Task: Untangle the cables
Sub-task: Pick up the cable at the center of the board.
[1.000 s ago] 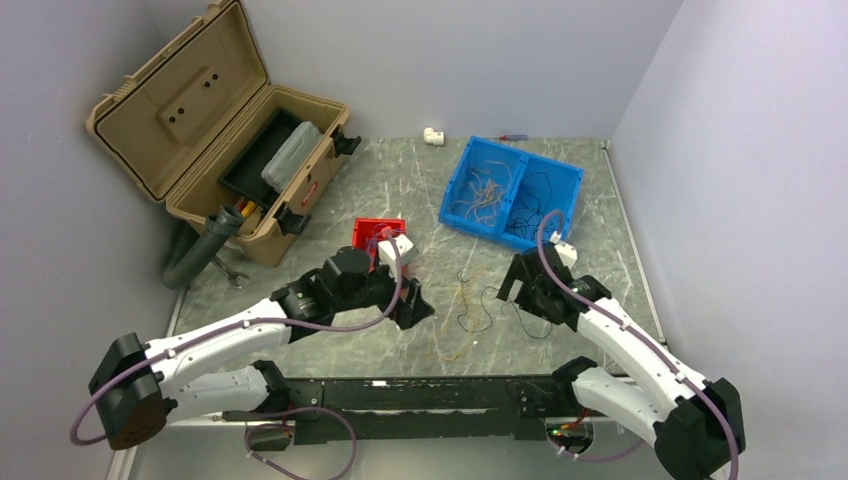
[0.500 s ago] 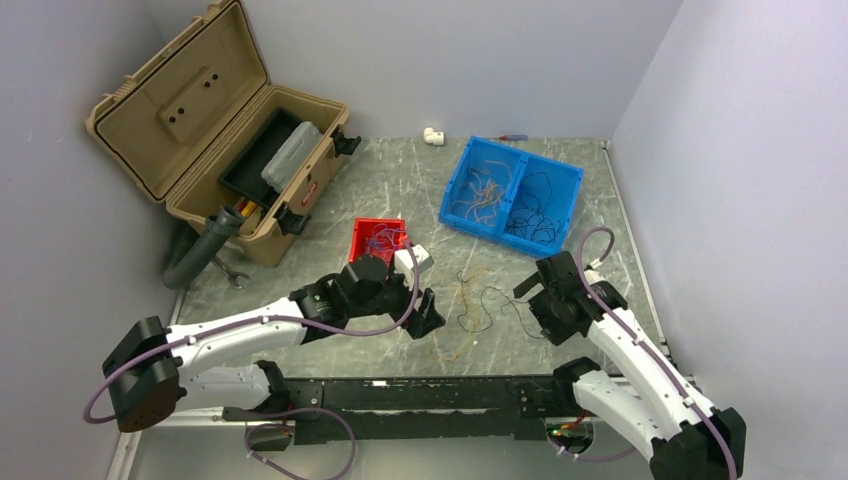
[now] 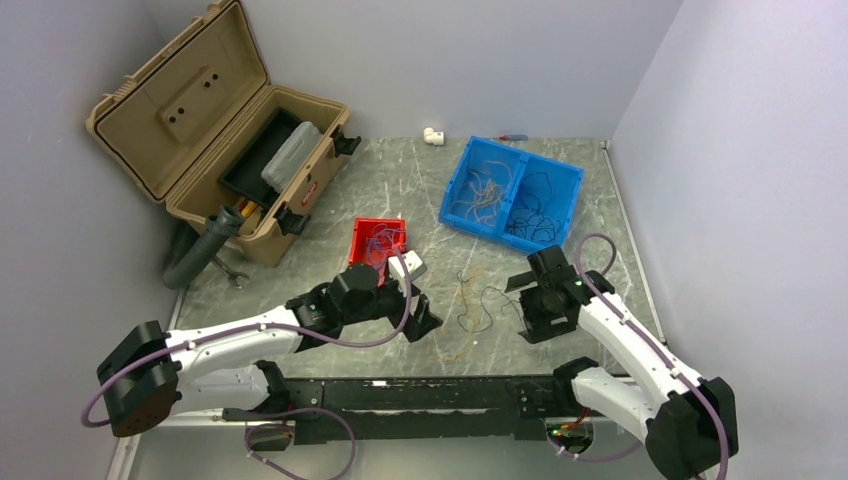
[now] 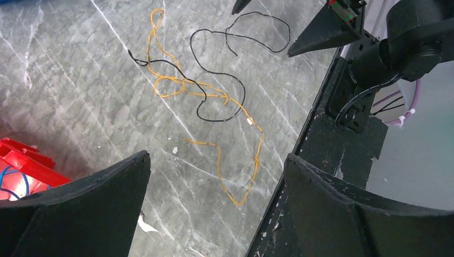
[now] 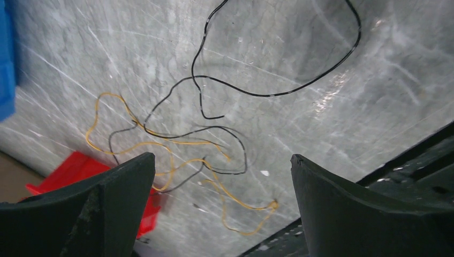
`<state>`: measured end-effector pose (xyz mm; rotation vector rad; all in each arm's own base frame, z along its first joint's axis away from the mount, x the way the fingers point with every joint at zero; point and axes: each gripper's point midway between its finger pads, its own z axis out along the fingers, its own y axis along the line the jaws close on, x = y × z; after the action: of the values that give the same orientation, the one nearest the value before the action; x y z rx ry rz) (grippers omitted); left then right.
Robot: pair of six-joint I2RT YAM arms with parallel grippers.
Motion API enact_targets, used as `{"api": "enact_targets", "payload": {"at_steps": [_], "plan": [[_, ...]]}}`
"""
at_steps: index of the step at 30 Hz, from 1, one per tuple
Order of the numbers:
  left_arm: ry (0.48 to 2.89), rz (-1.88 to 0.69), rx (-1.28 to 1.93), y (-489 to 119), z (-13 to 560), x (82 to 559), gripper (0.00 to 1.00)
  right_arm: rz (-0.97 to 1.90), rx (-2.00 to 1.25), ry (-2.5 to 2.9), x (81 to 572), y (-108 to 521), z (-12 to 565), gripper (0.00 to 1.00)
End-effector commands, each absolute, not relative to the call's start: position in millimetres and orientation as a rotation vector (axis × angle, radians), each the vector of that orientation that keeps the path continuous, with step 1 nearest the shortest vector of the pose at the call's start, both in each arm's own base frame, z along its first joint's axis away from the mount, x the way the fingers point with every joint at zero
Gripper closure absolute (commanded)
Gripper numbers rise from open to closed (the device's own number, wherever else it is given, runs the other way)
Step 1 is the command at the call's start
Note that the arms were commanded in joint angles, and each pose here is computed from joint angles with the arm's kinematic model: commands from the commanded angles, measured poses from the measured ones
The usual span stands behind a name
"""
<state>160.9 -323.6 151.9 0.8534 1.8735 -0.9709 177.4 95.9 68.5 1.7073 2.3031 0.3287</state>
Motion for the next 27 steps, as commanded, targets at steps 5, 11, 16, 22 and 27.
{"api": "enact_targets", "payload": {"at_steps": [5,11,16,22,27], "plan": [[1.748,-0.972,0.846,-326,174,166,0.03,0.474,2.052,2.109,205,116,49,0.02],[1.747,-0.947,0.844,-320,171,166,0.02,0.408,2.162,2.073,222,104,32,0.07],[1.739,-0.928,0.832,-314,172,167,0.02,0.403,2.201,2.010,234,88,28,0.11],[1.739,-0.904,0.824,-314,174,171,0.02,0.251,2.248,2.157,226,95,17,0.30],[1.723,-0.894,0.801,-314,178,176,0.02,0.159,2.259,2.237,220,96,0,0.59]]}}
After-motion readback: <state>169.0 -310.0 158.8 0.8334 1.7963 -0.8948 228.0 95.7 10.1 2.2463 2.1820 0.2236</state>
